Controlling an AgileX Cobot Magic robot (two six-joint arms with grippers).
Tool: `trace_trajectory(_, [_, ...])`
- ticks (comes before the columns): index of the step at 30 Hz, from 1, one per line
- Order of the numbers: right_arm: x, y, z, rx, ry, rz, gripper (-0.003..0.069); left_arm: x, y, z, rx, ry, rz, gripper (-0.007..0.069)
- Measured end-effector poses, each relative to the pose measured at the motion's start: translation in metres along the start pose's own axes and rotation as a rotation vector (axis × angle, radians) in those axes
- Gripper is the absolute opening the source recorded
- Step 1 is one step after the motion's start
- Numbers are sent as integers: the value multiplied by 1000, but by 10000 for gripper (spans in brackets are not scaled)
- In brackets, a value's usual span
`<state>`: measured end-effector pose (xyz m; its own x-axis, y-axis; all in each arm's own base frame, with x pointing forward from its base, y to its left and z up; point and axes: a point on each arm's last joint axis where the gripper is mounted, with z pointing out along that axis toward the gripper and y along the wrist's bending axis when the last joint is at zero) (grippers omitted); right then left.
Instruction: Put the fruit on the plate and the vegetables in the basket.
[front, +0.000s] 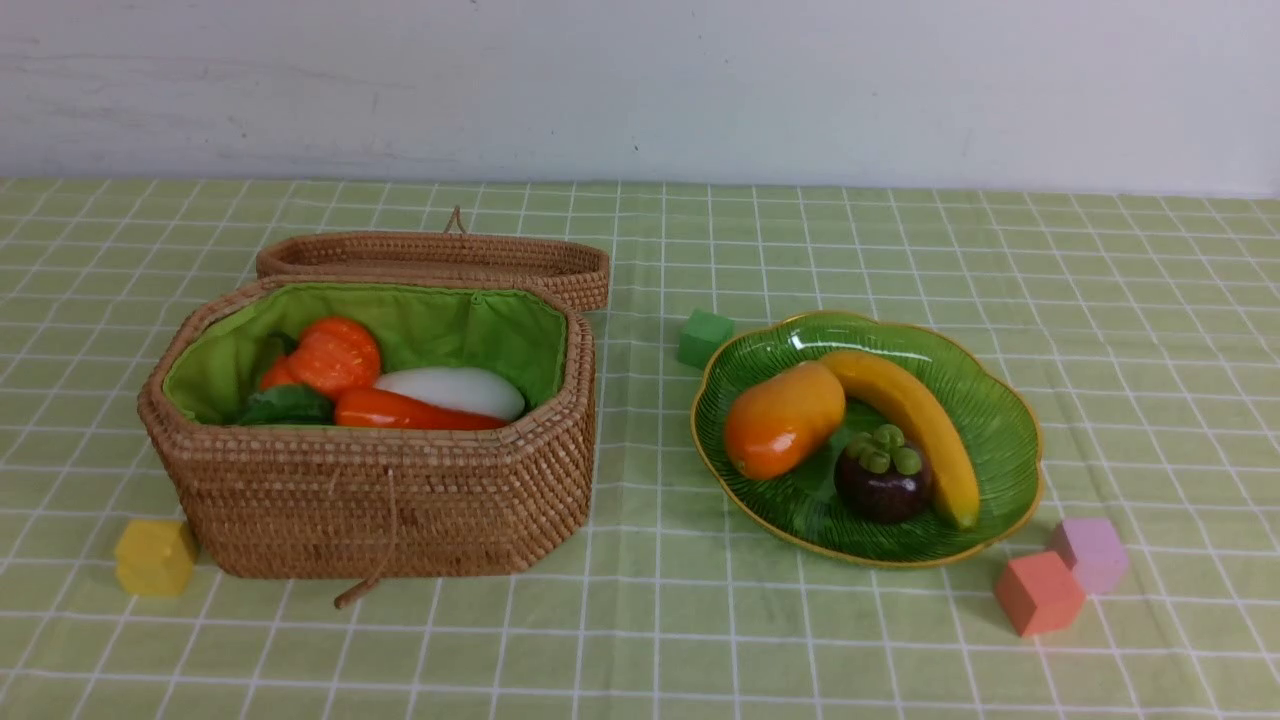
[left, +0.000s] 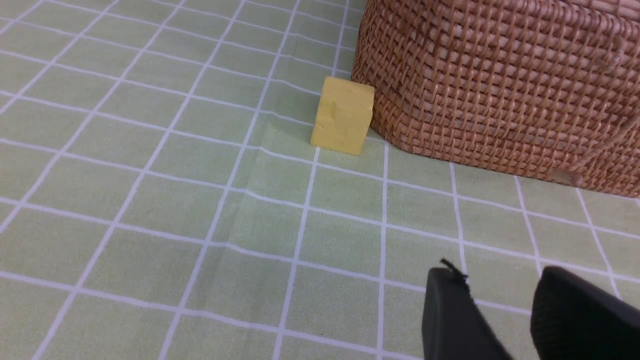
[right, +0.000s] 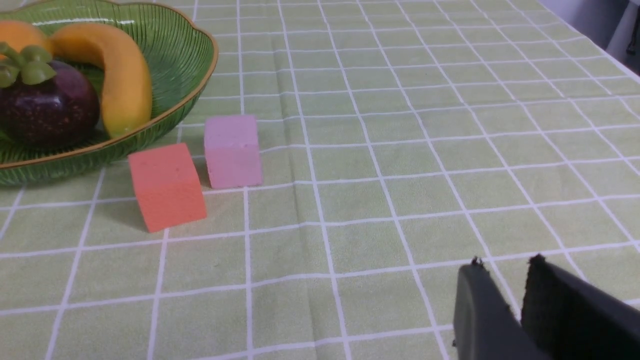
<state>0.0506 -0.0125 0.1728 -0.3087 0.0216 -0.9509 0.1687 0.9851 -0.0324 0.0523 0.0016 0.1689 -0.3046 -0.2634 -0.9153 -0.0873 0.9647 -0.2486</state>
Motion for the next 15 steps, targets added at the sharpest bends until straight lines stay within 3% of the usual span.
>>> trace_trajectory(15, [0, 0, 0, 0, 0, 0, 160, 0, 0, 0, 0, 0, 0, 239])
